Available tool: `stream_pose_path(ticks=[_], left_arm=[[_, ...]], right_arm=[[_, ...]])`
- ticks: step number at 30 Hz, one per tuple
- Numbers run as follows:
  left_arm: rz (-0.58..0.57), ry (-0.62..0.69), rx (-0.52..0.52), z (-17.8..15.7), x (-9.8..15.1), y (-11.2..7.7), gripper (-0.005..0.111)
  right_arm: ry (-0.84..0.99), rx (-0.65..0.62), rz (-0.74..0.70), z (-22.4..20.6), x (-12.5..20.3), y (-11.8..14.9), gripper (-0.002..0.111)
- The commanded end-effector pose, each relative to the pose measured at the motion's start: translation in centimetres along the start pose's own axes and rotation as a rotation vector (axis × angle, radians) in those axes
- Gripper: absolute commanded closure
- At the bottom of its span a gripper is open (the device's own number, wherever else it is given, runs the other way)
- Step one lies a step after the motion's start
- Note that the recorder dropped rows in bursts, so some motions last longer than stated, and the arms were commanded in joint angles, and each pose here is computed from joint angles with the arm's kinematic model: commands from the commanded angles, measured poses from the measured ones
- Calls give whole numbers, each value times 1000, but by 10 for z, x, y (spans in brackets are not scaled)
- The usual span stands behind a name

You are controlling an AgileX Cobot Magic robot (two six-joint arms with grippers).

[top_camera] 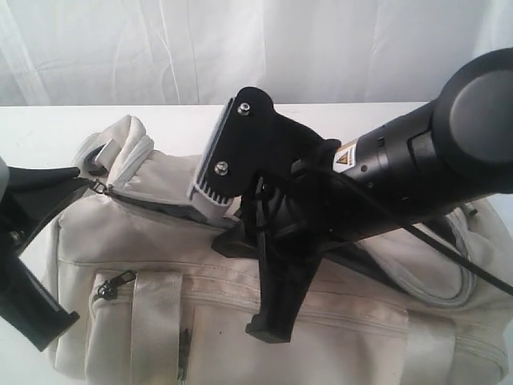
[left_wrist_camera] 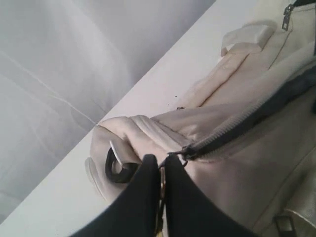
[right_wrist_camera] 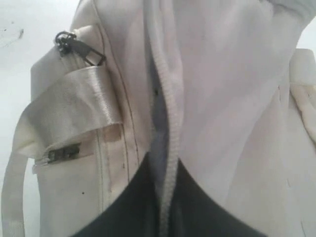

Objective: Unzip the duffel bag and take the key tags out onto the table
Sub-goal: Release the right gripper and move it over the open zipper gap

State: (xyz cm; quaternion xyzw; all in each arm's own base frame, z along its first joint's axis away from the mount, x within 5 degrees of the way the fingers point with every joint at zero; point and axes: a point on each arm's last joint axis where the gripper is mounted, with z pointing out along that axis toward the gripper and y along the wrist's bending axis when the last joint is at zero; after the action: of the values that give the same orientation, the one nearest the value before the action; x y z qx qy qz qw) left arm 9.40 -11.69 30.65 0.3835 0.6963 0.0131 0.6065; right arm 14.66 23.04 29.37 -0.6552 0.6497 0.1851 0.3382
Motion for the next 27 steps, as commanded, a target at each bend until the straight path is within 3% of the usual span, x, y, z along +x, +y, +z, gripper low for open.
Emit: stream_pose_path(ticks=[1, 3, 5, 8, 13, 20, 23, 27], left_arm=[[152, -39, -75, -3, -6, 10, 107], [158, -45, -80, -3, -7, 11, 107], [243, -96, -109, -4, -12, 12, 107], [268, -130, -111, -4, -15, 12, 107], [88, -112, -34, -3, -12, 6, 107], [72, -156, 49, -4, -16, -1, 107], [82, -186, 110, -5, -18, -7, 107], [91, -140, 46, -4, -14, -1, 107]], right_arm=[[49, -21, -72, -11, 7, 1, 108], [30, -19, -53, -11, 5, 1, 108], [-6, -4, -24, -11, 2, 0, 99], [-22, 14, -18, -11, 0, -2, 88], [-59, 33, 15, -11, -3, -4, 84], [-175, 48, 92, -13, -15, -5, 49], [-251, 57, 81, -14, -22, -6, 46], [-301, 45, -7, -14, -30, 2, 46]])
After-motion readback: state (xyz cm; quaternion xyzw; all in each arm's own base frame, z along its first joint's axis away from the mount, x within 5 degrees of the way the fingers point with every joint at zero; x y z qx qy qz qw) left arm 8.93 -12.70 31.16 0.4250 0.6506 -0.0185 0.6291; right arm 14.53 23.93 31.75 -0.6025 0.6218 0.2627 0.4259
